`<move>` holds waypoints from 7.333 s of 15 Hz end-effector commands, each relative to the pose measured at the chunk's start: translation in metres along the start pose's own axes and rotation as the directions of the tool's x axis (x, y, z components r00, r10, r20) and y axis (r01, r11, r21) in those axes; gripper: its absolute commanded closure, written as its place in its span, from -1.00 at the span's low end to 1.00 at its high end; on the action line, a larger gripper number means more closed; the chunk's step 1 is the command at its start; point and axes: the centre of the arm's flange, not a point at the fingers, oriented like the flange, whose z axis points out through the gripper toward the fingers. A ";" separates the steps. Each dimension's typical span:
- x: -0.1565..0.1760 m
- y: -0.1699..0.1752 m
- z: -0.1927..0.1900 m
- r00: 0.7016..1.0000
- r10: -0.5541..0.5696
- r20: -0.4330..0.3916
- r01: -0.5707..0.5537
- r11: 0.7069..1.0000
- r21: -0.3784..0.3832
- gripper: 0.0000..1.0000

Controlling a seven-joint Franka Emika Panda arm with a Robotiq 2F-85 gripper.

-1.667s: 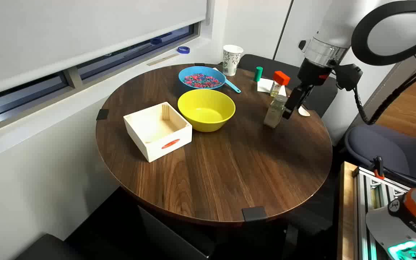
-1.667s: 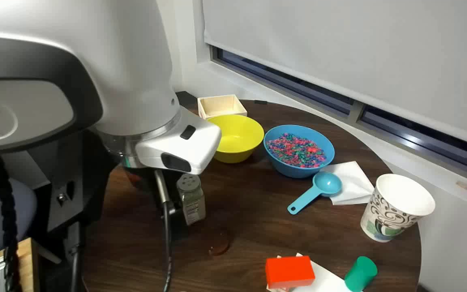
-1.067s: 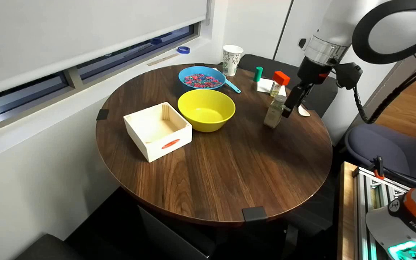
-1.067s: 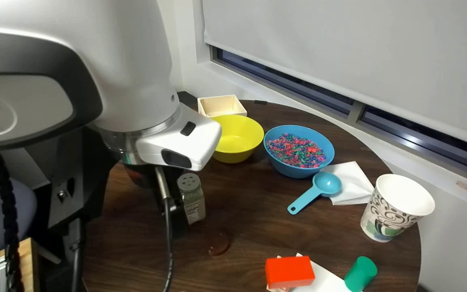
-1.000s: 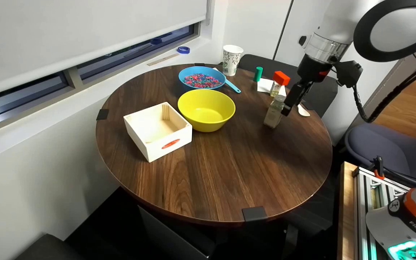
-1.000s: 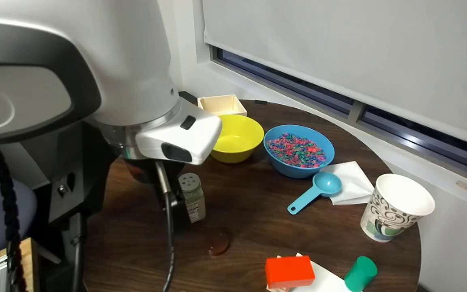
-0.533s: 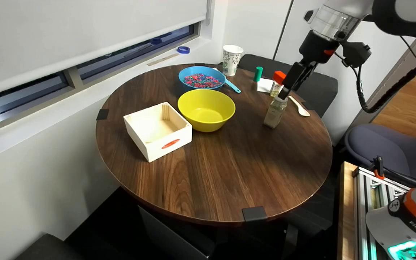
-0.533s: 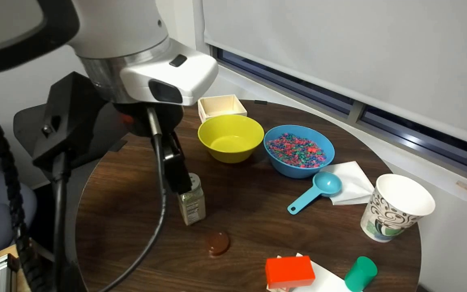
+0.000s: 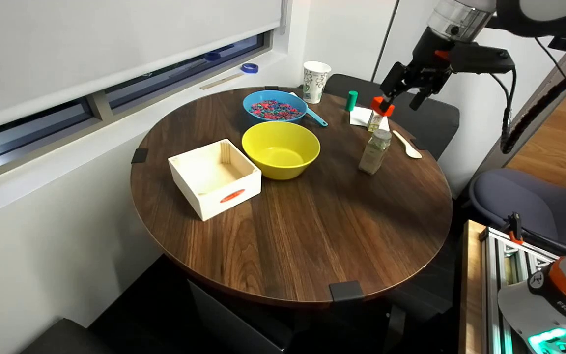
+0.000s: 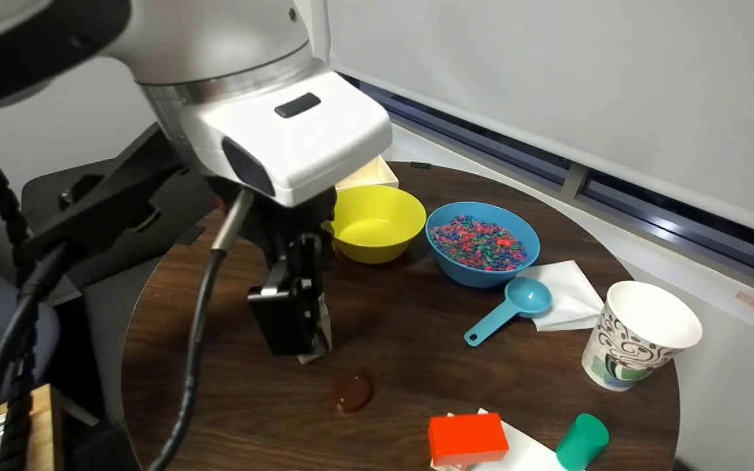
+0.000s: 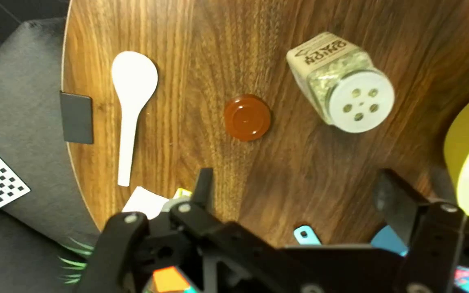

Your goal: Pick up the brown spice lid and put it on the spice bottle

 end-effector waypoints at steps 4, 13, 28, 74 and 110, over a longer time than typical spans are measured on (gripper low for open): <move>0.021 0.028 0.044 0.958 0.272 0.089 -0.262 0.959 -0.107 -1.00; 0.047 0.048 0.101 0.902 0.353 0.249 -0.347 0.935 -0.071 -1.00; 0.065 0.029 0.131 0.829 0.361 0.428 -0.344 0.931 -0.120 -1.00; 0.038 -0.021 0.013 0.973 0.085 0.212 -0.064 0.992 -0.105 0.53; 0.008 -0.047 0.026 0.945 -0.019 0.326 0.032 0.999 -0.034 0.53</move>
